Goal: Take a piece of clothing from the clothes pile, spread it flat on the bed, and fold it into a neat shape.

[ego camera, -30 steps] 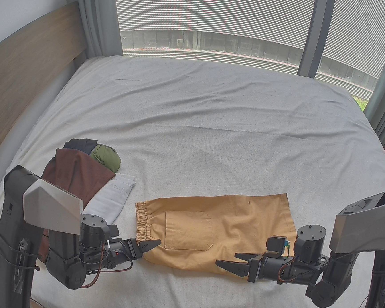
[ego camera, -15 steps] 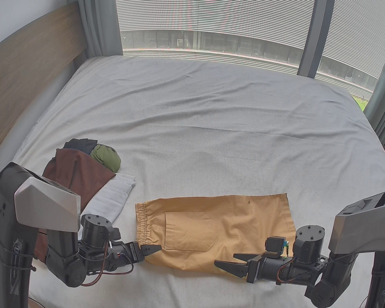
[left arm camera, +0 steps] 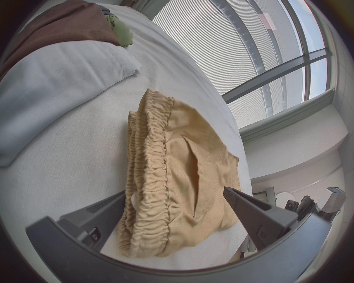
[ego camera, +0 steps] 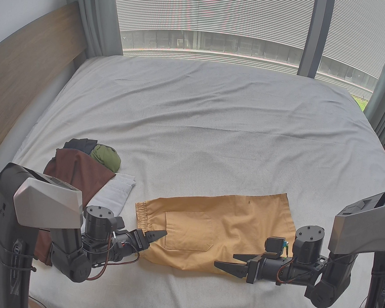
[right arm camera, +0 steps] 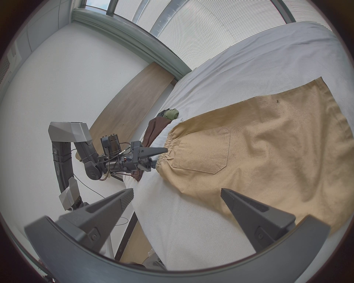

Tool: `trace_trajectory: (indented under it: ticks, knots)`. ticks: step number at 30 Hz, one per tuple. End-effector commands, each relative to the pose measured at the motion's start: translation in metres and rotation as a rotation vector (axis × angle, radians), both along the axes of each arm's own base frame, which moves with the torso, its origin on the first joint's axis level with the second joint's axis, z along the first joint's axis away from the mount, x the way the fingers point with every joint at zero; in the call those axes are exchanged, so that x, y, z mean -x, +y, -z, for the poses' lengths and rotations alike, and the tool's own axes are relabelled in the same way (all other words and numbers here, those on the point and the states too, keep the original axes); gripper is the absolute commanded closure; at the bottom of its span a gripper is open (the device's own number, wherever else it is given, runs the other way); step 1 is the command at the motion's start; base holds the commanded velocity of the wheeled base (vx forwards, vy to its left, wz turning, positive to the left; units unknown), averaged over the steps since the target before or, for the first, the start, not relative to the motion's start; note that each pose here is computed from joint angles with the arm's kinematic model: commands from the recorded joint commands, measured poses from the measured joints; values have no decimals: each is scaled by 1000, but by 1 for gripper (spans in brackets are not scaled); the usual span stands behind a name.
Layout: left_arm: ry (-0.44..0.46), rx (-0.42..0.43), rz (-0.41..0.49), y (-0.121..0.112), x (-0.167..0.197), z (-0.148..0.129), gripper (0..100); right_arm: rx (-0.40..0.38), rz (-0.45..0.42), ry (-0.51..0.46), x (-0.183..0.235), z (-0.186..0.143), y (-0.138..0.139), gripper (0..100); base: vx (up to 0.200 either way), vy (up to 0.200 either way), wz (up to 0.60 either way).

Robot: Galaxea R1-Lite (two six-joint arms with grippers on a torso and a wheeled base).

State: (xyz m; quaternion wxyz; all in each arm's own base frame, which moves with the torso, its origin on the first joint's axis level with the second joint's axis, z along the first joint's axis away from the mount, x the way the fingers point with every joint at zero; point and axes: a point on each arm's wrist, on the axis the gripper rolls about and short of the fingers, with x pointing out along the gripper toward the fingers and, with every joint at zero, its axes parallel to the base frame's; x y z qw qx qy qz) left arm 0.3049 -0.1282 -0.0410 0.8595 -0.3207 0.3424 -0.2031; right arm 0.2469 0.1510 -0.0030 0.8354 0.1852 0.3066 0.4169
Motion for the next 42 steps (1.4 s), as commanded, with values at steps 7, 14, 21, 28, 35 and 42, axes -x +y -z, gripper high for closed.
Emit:
trace_trajectory:
  ticks: [7, 14, 21, 28, 35, 42]
  knots:
    - [-22, 16, -7, -2, -6, 4, 0, 8, -4, 8, 0, 4, 1, 0, 0, 0, 0]
    - [-32, 20, -4, -6, -12, 5, 0, 7, -4, 7, 0, 4, 1, 0, 0, 0, 0]
    - [-39, 22, -5, -7, -18, 6, 0, 6, -2, 6, -1, 4, 1, 0, 0, 0, 0]
    - [-41, 23, -5, -7, -18, 8, 100, 6, -2, 4, -1, 4, 1, 0, 0, 0, 0]
    - [-57, 23, -27, -3, -15, 6, 100, 18, -1, 27, -1, 12, 0, 0, 0, 0, 0]
    - [-124, 27, -99, 19, -11, -9, 100, 19, -4, 29, -2, 13, 1, 0, 0, 0, 0]
